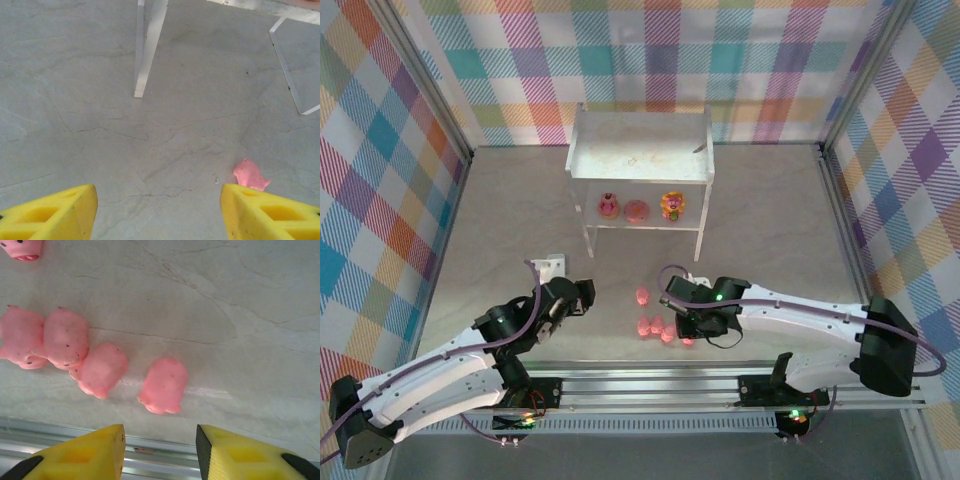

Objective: Place and organize the plastic toys onto the shelf

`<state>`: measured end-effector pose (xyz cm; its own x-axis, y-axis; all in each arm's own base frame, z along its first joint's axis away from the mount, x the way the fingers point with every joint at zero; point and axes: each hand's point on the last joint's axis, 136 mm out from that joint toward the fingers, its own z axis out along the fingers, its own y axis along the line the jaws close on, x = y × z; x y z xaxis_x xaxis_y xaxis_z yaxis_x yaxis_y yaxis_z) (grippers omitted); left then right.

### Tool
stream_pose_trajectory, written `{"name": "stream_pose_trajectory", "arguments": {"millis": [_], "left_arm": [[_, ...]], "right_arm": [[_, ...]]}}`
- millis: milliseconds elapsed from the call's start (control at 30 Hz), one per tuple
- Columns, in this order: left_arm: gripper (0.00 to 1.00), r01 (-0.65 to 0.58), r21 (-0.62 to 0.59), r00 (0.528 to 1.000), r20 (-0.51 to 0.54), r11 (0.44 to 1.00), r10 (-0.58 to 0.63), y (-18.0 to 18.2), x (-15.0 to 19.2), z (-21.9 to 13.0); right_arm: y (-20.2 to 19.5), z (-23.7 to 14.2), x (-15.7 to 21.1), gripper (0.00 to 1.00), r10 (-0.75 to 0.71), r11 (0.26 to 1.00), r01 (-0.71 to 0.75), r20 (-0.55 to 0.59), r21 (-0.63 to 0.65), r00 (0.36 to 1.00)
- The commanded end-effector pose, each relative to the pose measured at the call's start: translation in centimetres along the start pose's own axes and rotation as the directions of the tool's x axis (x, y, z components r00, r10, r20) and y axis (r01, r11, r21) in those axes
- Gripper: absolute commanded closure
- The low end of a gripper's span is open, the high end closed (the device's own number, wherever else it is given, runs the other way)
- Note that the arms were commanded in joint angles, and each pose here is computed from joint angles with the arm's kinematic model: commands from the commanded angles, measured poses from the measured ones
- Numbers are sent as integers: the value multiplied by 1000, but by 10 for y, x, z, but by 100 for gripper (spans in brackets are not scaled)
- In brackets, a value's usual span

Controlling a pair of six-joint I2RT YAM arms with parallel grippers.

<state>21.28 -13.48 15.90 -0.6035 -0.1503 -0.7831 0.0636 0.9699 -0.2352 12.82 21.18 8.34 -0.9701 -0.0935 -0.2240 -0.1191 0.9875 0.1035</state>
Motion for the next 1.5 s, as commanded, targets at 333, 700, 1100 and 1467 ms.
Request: {"name": "stream_pose_trajectory", "arguments": {"millis": [333,700,1100,1467], "left_arm": [[31,-33,-34,999,20,999,34,12,4,0],[31,-24,-42,999,30,999,25,19,0,-1],[31,-19,-54,1000,21,998,20,25,2,1],[31,-15,-62,1000,17,998,16,29,2,1]], "right_arm": [[-2,31,27,54,116,993,-111,-126,43,985],[-2,45,29,53,133,990,-123,-151,73,979],[-9,51,27,58,149,987,-136,-160,89,976],[-10,58,26,65,146,987,-132,-174,88,974]]}}
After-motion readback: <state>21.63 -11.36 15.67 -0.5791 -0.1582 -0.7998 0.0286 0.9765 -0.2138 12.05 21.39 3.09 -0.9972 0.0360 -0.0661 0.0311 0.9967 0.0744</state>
